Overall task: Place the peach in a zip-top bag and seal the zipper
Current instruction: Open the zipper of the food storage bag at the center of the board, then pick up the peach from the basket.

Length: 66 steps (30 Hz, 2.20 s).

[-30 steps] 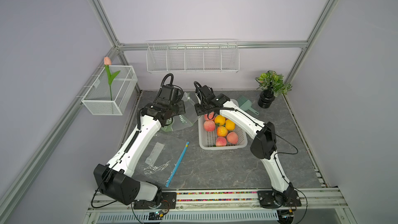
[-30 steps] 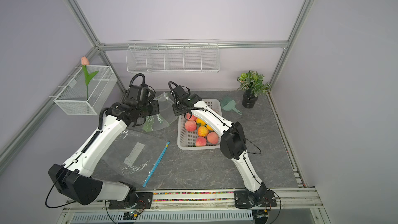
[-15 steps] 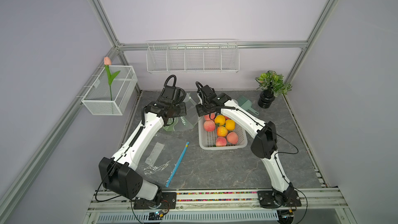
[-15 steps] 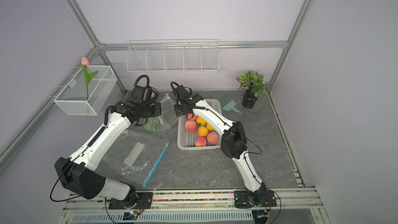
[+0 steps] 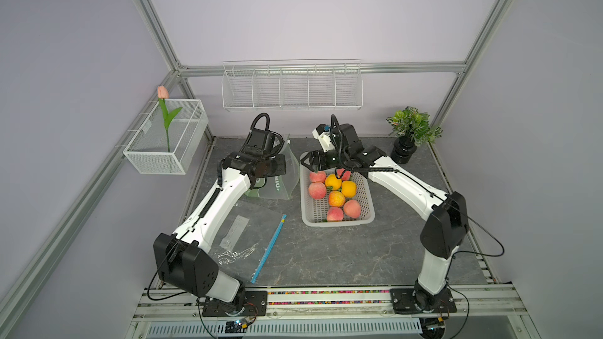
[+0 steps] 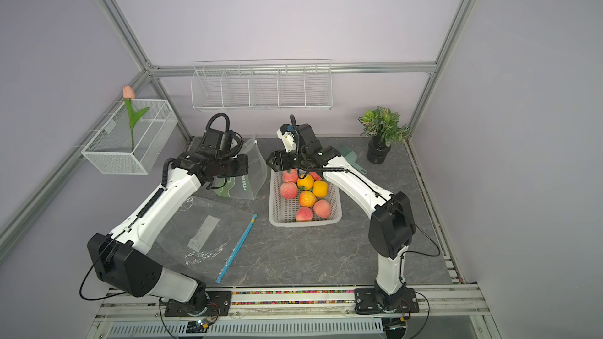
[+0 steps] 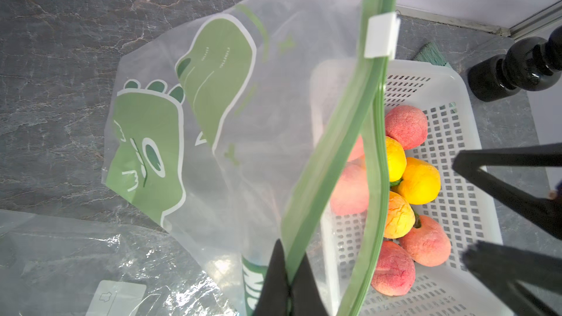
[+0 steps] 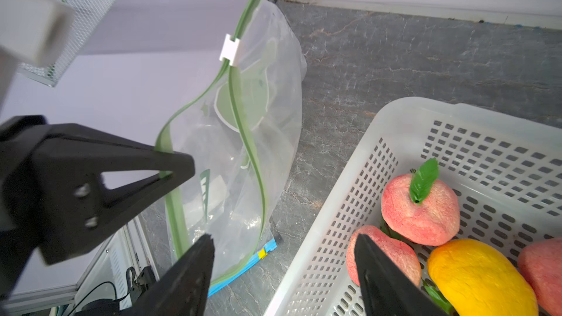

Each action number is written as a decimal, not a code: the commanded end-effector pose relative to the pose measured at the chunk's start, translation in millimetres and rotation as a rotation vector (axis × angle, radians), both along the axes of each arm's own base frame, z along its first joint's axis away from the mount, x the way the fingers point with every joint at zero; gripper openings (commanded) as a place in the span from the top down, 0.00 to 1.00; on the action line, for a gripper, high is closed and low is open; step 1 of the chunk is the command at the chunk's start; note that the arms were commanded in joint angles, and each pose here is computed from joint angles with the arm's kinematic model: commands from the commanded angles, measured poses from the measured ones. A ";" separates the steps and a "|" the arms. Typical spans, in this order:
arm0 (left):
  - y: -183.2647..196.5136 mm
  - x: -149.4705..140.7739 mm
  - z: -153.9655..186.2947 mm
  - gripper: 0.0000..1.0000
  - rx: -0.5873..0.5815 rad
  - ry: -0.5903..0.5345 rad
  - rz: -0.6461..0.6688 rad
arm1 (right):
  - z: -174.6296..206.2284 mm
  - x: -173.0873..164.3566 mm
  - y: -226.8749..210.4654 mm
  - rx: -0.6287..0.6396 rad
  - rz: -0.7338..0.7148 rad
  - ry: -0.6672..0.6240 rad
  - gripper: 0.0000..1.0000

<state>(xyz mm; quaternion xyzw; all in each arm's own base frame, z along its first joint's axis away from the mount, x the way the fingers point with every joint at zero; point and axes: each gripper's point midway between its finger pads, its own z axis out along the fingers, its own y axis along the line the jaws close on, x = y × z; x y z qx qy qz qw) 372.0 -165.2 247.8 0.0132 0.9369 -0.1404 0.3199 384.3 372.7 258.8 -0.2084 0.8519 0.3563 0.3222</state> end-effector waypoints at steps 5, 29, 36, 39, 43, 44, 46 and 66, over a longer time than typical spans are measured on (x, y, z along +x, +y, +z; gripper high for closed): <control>-4.3 1.5 15.1 1.00 -0.038 -0.017 -0.011 | -59.5 2.4 -36.9 -0.231 -0.094 0.043 0.24; -7.2 -2.5 16.9 1.00 -0.053 -0.018 -0.036 | -172.7 3.8 -34.5 -0.518 -0.050 0.224 0.13; -6.3 -3.1 18.4 1.00 -0.047 -0.023 -0.036 | -191.2 2.9 -27.9 -0.537 -0.043 0.265 0.14; -7.0 -2.6 18.1 1.00 -0.049 -0.023 -0.038 | -197.4 1.9 -29.7 -0.554 -0.043 0.280 0.15; -7.9 -1.8 18.5 1.00 -0.052 -0.025 -0.038 | -193.4 2.0 -30.2 -0.547 -0.049 0.277 0.21; -7.7 -1.8 18.0 1.00 -0.053 -0.023 -0.037 | -189.6 2.8 -30.6 -0.538 -0.055 0.273 0.22; -8.0 -1.5 18.9 1.00 -0.058 -0.025 -0.035 | -180.2 3.6 -29.1 -0.496 -0.064 0.271 0.25; -18.1 2.8 19.1 1.00 -0.141 -0.021 -0.016 | 1.2 -13.9 -34.2 0.090 -0.011 0.047 0.28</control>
